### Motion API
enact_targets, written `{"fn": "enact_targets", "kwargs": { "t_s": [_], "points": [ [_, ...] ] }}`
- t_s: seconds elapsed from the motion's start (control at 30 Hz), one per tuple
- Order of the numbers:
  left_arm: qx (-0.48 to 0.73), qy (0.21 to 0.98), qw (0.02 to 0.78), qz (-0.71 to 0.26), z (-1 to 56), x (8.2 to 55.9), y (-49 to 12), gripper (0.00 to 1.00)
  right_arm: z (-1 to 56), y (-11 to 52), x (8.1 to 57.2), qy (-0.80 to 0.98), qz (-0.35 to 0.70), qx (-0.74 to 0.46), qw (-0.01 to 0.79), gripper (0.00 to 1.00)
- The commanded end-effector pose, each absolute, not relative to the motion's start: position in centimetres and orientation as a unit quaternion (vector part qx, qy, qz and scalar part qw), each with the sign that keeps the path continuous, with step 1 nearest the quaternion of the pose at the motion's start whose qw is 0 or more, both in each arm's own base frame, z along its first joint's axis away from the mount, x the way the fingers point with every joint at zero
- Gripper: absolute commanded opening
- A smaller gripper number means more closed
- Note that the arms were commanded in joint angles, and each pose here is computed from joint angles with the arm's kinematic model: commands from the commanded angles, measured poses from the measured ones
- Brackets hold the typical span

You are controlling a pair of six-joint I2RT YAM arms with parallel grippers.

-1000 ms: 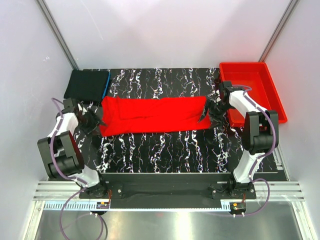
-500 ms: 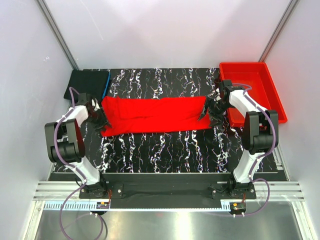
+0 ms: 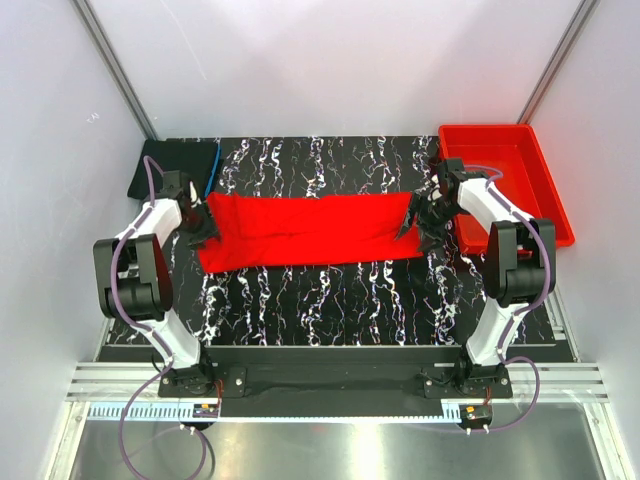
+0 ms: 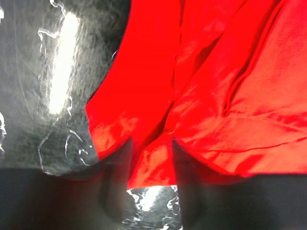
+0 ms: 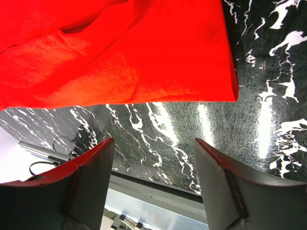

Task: Fold and stack the t-shirts
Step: Fold the tshirt

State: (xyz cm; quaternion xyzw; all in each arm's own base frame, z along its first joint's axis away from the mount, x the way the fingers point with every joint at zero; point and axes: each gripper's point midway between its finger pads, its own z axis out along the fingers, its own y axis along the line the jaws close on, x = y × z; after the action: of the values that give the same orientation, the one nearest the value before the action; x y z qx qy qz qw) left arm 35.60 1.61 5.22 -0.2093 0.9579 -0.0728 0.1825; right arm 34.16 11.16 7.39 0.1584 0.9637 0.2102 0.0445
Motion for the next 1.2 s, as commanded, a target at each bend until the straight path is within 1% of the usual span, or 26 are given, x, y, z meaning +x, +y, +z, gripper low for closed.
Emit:
{"fn": "enact_targets", "kwargs": {
  "t_s": [0.0, 0.03, 0.07, 0.13, 0.2, 0.33, 0.43, 0.5, 0.57, 0.67, 0.7, 0.73, 0.8, 0.97, 1.03, 1.1, 1.13, 1.17],
  "points": [
    [-0.220, 0.953, 0.201, -0.054, 6.6, 35.2, 2.3, 0.62, 8.8, 11.5, 35.3, 0.962, 0.221, 0.150, 0.065, 0.74],
    [-0.217, 0.955, 0.197, -0.055, 6.1, 34.8, 2.3, 0.66, 8.8, 11.6, 35.3, 0.961, 0.222, 0.150, 0.065, 0.74],
    [-0.214, 0.955, 0.195, -0.058, 5.9, 34.9, 2.2, 0.66, 8.8, 11.7, 35.4, 0.961, 0.225, 0.150, 0.064, 0.74],
    [-0.208, 0.961, 0.168, -0.072, 4.5, 34.7, 1.6, 0.65, 8.7, 11.8, 35.4, 0.960, 0.228, 0.152, 0.062, 0.73],
    [-0.205, 0.963, 0.161, -0.072, 3.8, 34.9, 1.3, 0.60, 8.8, 11.8, 35.5, 0.959, 0.230, 0.153, 0.064, 0.73],
    [-0.197, 0.962, 0.168, -0.087, 3.7, 35.6, 0.6, 0.48, 9.0, 11.8, 35.5, 0.959, 0.229, 0.153, 0.068, 0.74],
    [-0.193, 0.962, 0.167, -0.099, 3.7, 36.0, -0.1, 0.44, 8.9, 11.7, 35.3, 0.959, 0.228, 0.154, 0.067, 0.74],
    [-0.192, 0.961, 0.168, -0.110, 3.8, 36.1, -0.5, 0.40, 8.9, 11.7, 35.2, 0.959, 0.227, 0.154, 0.065, 0.74],
    [-0.191, 0.961, 0.169, -0.110, 3.8, 36.2, -0.5, 0.31, 8.8, 11.7, 35.1, 0.959, 0.228, 0.153, 0.064, 0.73],
    [-0.189, 0.961, 0.168, -0.115, 3.9, 36.4, -0.7, 0.21, 8.8, 11.6, 35.0, 0.960, 0.226, 0.153, 0.064, 0.74],
    [-0.189, 0.961, 0.168, -0.115, 3.9, 36.3, -0.7, 0.23, 9.0, 11.6, 35.1, 0.960, 0.227, 0.152, 0.067, 0.73],
    [-0.191, 0.960, 0.167, -0.115, 4.0, 36.3, -0.8, 0.27, 8.9, 11.6, 35.1, 0.960, 0.226, 0.152, 0.066, 0.73],
    [-0.195, 0.960, 0.168, -0.107, 4.0, 36.2, -0.5, 0.43, 9.0, 11.7, 35.2, 0.960, 0.227, 0.151, 0.067, 0.73],
    [-0.195, 0.962, 0.154, -0.114, 3.2, 35.7, -0.9, 0.44, 8.8, 11.7, 35.2, 0.960, 0.227, 0.151, 0.065, 0.74],
    [-0.195, 0.961, 0.154, -0.118, 3.0, 35.8, -1.0, 0.38, 8.9, 11.7, 35.3, 0.960, 0.227, 0.152, 0.065, 0.73],
    [-0.196, 0.961, 0.157, -0.114, 3.1, 36.0, -0.8, 0.26, 8.8, 11.7, 35.3, 0.960, 0.227, 0.152, 0.064, 0.74],
    [-0.196, 0.961, 0.158, -0.111, 3.2, 36.1, -0.7, 0.13, 8.9, 11.7, 35.3, 0.959, 0.228, 0.153, 0.065, 0.74],
    [-0.196, 0.961, 0.163, -0.106, 3.6, 36.4, -0.5, 0.08, 8.8, 11.7, 35.3, 0.960, 0.226, 0.151, 0.065, 0.73]
  ]
}}
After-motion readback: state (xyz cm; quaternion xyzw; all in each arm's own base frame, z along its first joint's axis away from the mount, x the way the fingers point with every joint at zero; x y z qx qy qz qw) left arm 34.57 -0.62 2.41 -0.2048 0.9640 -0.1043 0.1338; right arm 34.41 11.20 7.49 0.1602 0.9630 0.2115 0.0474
